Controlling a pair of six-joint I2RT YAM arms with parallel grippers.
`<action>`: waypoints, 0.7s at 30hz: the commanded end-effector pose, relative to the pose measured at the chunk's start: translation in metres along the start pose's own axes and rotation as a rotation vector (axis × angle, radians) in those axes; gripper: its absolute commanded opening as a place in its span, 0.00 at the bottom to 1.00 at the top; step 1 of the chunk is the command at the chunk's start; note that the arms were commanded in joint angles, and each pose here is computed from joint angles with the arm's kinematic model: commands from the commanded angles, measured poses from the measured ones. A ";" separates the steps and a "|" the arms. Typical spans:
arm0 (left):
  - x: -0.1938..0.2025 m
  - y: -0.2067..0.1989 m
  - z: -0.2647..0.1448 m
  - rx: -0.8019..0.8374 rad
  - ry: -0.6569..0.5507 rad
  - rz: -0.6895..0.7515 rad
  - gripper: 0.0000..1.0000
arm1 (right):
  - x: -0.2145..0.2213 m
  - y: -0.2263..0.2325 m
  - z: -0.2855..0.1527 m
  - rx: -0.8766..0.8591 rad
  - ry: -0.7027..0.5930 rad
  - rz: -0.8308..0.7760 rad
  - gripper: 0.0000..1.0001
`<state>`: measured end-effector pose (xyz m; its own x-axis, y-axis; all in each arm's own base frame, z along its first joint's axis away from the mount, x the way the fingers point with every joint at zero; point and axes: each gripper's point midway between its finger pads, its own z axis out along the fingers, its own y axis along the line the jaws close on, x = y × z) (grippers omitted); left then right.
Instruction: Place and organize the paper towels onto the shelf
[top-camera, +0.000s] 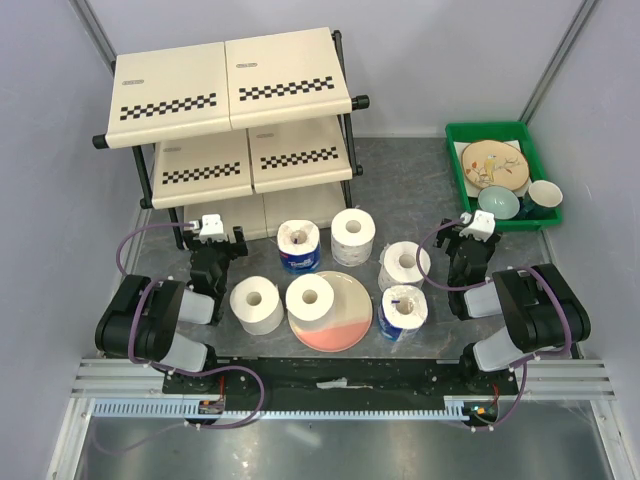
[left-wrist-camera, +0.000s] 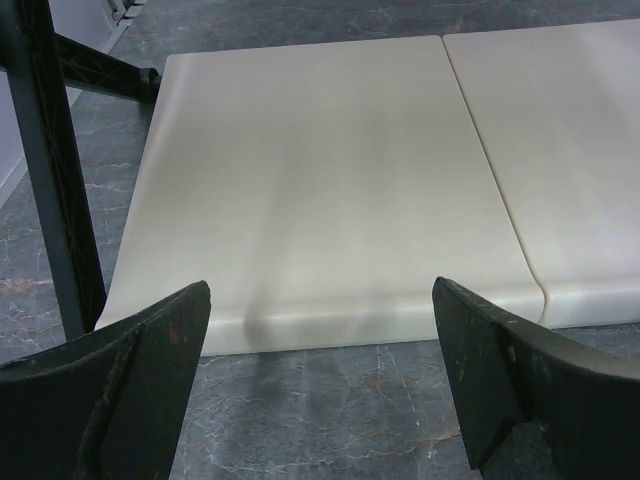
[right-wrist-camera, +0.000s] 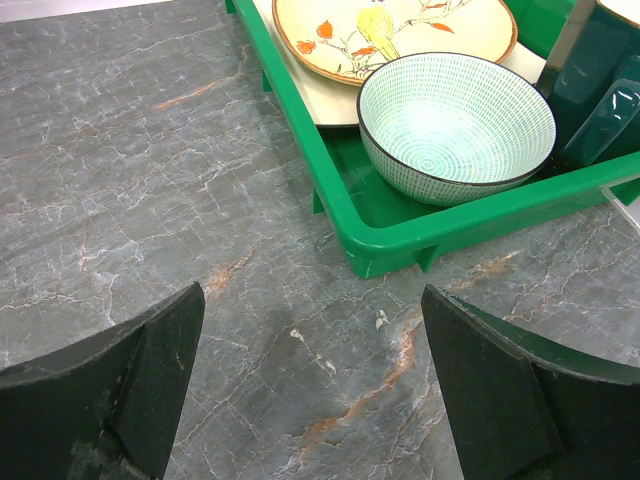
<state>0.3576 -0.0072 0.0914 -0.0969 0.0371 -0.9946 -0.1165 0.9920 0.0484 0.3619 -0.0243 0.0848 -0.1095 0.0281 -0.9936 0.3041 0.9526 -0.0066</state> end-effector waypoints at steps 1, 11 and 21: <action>-0.022 0.001 0.005 -0.007 -0.070 -0.018 0.99 | -0.013 0.002 0.004 0.000 -0.044 0.018 0.98; -0.021 0.001 0.005 -0.007 -0.067 -0.016 0.99 | -0.013 0.002 0.003 -0.002 -0.044 0.019 0.98; -0.042 0.011 -0.004 -0.065 -0.133 -0.034 1.00 | -0.013 0.002 0.004 -0.002 -0.044 0.018 0.98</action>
<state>0.3573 -0.0055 0.0978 -0.0787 0.0341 -0.9963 -0.1260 0.9911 0.0439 0.3619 -0.0243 0.0848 -0.1095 0.0281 -0.9936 0.3041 0.9526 -0.0066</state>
